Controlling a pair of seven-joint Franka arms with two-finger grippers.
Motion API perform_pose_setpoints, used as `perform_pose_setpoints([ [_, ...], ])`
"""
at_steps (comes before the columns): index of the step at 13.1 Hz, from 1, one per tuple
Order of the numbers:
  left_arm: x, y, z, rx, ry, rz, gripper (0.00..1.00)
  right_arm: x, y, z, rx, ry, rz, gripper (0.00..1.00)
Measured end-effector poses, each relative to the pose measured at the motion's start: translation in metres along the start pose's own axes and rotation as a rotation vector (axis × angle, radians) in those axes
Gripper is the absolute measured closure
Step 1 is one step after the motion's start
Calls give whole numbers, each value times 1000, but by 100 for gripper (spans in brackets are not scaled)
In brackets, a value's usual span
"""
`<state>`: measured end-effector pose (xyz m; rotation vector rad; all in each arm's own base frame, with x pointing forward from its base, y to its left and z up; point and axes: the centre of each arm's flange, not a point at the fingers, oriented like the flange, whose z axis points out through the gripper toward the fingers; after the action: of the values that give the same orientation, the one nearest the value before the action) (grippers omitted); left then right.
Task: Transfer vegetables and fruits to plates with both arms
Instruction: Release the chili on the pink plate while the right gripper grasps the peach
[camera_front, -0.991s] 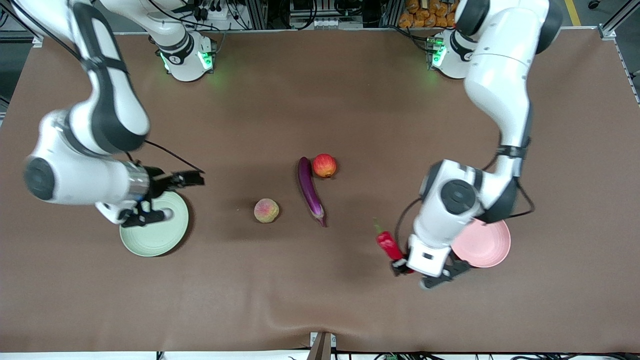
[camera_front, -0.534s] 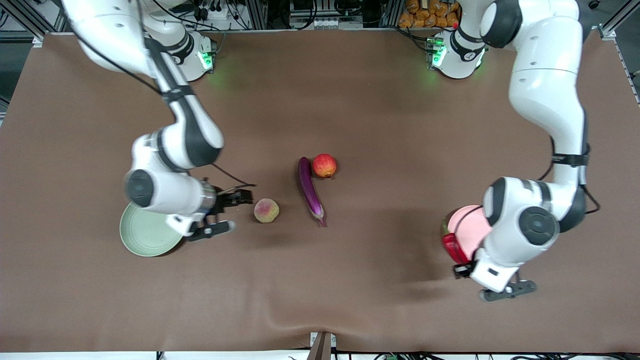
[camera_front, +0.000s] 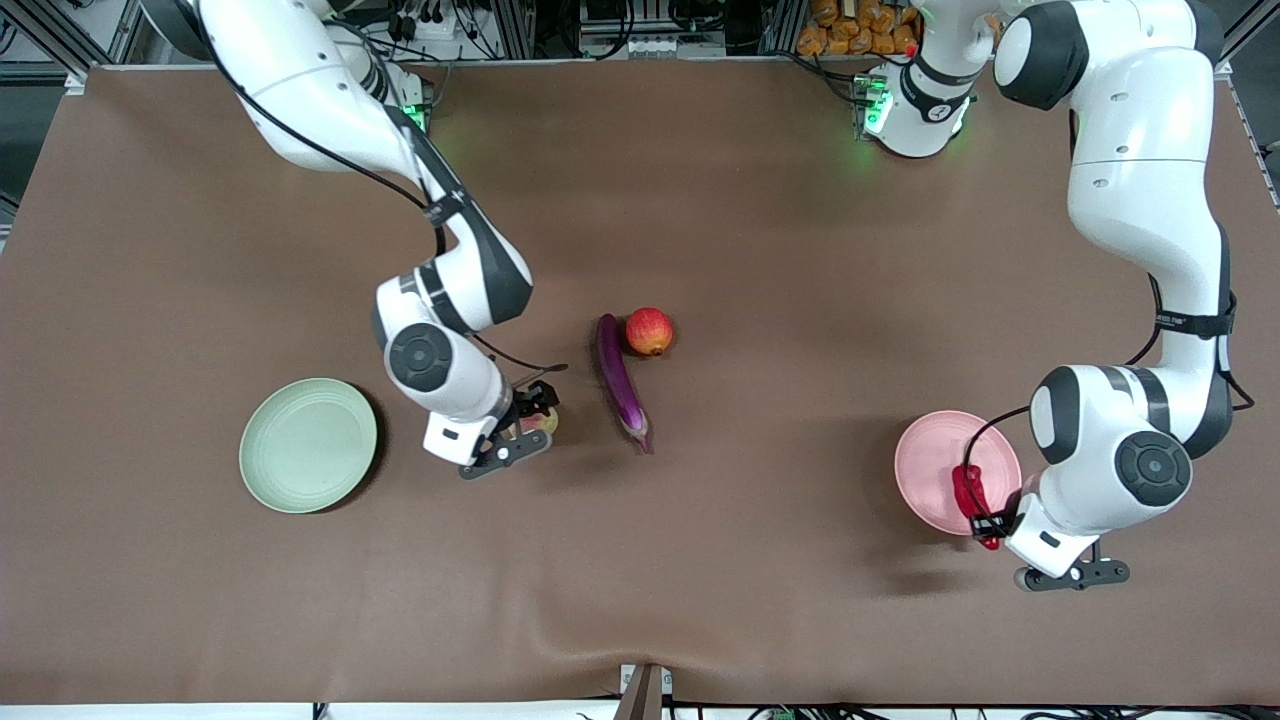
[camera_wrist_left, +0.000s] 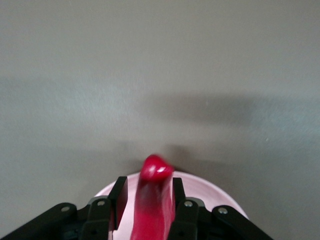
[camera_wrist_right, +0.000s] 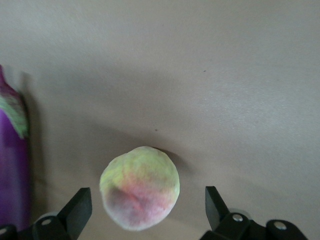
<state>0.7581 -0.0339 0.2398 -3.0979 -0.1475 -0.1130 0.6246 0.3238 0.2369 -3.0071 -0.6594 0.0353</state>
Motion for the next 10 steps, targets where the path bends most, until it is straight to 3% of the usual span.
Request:
perform_pose_setpoints([
  [2, -6, -5, -1, 8, -39, -4, 57, -3, -7, 21, -8, -26, -17, 0],
  [3, -8, -8, -7, 9, -44, -5, 53, -4, -14, 31, -8, -32, -27, 0],
  [6, -7, -3, -41, -1, -24, 1, 20, -6, -29, 55, -14, -24, -53, 0],
  [8, -11, 21, -72, -34, -21, 14, 1, -6, -28, 58, -17, -17, -52, 7],
  [9, -16, 39, -84, -55, -29, -4, 0, -5, -25, 56, -19, -14, -48, 16],
  [10, -22, 57, -91, -74, -40, -35, 0, -3, -18, 48, -23, -8, -36, 16],
])
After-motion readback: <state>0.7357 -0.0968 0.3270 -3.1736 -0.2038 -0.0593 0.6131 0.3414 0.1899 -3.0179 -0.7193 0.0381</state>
